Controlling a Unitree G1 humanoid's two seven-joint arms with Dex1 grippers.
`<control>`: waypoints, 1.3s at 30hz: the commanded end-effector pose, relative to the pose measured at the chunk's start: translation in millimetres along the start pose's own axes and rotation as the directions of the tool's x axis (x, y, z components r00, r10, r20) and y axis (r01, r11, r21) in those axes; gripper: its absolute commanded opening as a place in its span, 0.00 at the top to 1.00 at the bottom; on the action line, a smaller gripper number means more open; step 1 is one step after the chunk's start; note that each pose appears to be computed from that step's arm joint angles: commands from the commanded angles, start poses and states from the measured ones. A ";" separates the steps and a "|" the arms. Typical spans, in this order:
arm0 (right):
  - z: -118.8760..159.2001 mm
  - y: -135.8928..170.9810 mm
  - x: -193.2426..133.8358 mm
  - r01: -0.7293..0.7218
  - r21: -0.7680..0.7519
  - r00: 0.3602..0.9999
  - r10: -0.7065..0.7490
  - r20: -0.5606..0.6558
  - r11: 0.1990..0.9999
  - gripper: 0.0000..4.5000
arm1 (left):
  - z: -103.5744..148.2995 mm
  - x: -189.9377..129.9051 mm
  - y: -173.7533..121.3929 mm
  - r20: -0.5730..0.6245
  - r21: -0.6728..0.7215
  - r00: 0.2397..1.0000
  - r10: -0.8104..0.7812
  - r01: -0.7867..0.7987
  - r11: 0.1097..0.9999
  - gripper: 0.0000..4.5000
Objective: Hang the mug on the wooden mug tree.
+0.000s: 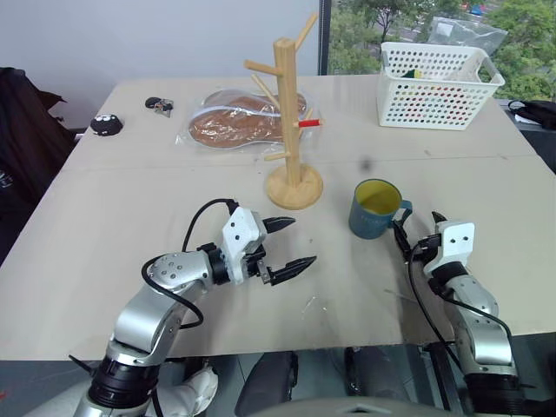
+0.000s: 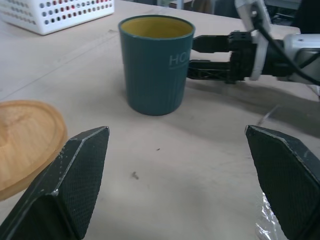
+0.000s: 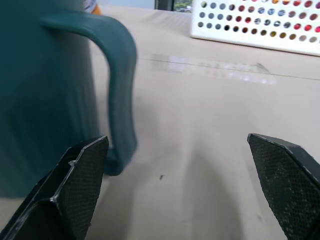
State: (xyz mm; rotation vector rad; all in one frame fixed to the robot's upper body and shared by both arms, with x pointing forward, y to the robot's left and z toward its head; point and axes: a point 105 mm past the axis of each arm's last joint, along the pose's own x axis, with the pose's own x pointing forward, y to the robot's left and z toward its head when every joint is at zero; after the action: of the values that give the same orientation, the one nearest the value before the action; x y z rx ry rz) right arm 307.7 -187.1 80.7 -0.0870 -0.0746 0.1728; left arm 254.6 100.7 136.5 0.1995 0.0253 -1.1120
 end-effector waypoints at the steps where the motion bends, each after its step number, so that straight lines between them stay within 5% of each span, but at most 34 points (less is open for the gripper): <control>1: 12.7 0.7 3.3 -0.006 -0.007 0.998 0.006 0.067 1.000 0.39 | 11.6 -0.9 -4.3 0.039 0.043 0.999 -0.029 0.027 0.999 0.00; 5: 13.3 2.0 5.2 -0.025 -0.007 0.997 0.025 0.078 1.000 0.85 | 12.6 -1.6 -7.8 0.048 0.056 0.997 -0.054 0.051 0.997 0.00; 7: 14.3 1.3 6.6 -0.025 -0.009 0.996 0.026 0.085 1.000 0.98 | 14.2 -2.0 -8.5 0.059 0.063 0.996 -0.063 0.060 0.996 0.00; 15: 28.0 1.8 13.5 -0.109 -0.042 0.988 0.113 0.108 0.993 0.98 | 25.5 -7.3 1.5 0.166 0.030 0.986 0.024 -0.030 0.999 0.00; 21: 102.9 9.3 40.7 -0.353 -0.240 0.908 0.393 0.146 0.905 0.98 | 40.6 -24.9 13.5 0.347 -0.072 0.909 0.230 -0.219 0.973 0.00; 28: 167.9 33.2 50.7 -0.555 -0.489 0.753 0.656 0.048 0.673 0.98 | 46.9 -35.8 17.0 0.421 -0.119 0.835 0.355 -0.337 0.934 0.00; 35: 207.7 48.9 53.1 -0.610 -0.685 0.625 0.773 -0.108 0.398 0.98 | 51.9 -33.9 16.0 0.475 -0.145 0.786 0.396 -0.374 0.916 0.00; 39: 225.1 54.9 59.2 -0.614 -0.722 0.580 0.802 -0.140 0.319 0.98 | 56.2 -32.5 14.9 0.503 -0.151 0.766 0.400 -0.378 0.913 0.00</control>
State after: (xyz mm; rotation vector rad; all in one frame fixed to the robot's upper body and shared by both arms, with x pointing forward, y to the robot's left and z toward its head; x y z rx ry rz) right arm 341.7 -106.7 289.6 -0.8821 -0.3150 1.0892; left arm 256.1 129.7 183.7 -0.1555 -0.4023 -0.6989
